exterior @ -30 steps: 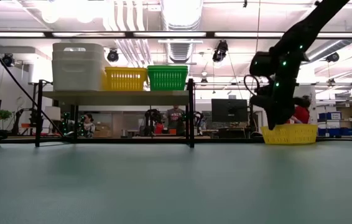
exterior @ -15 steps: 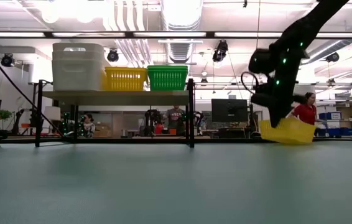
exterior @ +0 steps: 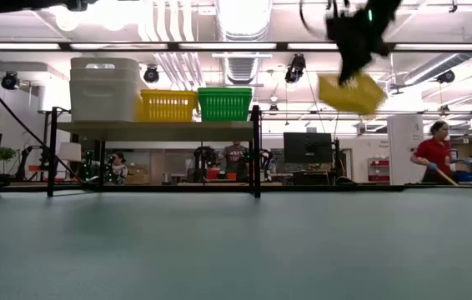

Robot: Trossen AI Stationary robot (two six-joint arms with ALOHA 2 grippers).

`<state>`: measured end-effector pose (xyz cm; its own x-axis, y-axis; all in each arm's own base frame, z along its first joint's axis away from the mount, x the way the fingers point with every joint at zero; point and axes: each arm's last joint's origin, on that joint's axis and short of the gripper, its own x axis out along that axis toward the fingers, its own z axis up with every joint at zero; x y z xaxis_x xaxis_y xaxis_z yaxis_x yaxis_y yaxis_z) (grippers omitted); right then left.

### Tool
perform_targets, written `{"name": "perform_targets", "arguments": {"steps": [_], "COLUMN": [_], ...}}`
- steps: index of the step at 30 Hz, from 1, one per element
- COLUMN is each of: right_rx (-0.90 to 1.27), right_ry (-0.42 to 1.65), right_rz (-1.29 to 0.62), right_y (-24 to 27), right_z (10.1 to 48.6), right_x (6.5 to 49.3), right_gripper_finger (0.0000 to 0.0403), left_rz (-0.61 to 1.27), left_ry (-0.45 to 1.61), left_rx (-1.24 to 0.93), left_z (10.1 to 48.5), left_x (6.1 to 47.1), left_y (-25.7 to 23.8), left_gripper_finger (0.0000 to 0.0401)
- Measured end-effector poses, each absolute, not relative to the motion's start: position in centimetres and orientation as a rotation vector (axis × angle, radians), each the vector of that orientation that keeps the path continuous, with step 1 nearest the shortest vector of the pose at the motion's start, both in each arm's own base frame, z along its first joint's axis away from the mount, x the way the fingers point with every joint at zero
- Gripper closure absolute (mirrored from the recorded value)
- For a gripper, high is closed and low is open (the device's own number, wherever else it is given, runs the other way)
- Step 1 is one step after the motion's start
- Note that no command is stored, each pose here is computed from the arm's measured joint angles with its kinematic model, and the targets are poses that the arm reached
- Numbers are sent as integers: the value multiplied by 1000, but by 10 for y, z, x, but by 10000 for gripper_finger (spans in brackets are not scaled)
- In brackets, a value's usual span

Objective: Stack baskets on shelf by color
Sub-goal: Stack the yellow basket on the yellow basket on the shelf

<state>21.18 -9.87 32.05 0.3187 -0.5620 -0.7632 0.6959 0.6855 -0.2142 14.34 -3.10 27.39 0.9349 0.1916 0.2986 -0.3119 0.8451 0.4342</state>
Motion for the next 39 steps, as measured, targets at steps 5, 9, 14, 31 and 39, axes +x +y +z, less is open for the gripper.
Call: {"name": "perform_targets", "arguments": {"steps": [5,9,14,31,39], "right_rx": [-3,-132,-275,-441,-394], "right_ry": [784,703,676,667,649], "right_rz": [-649,-493,-280,-117,-140], "right_y": [-60,-32,-2,-45,-97], "right_z": [371,394,401,404,380], "right_x": [240,270,318,441,459], "right_gripper_finger": [394,394,394,394,394], "left_rz": [326,343,321,290,295], "left_ry": [-384,-442,-460,-553,-572], "left_rx": [493,454,377,356,348], "left_z": [284,291,281,275,273], "left_x": [131,123,116,97,93], "left_y": [-27,-25,-23,-18,-17], "left_gripper_finger": [401,401,401,401,401]}}
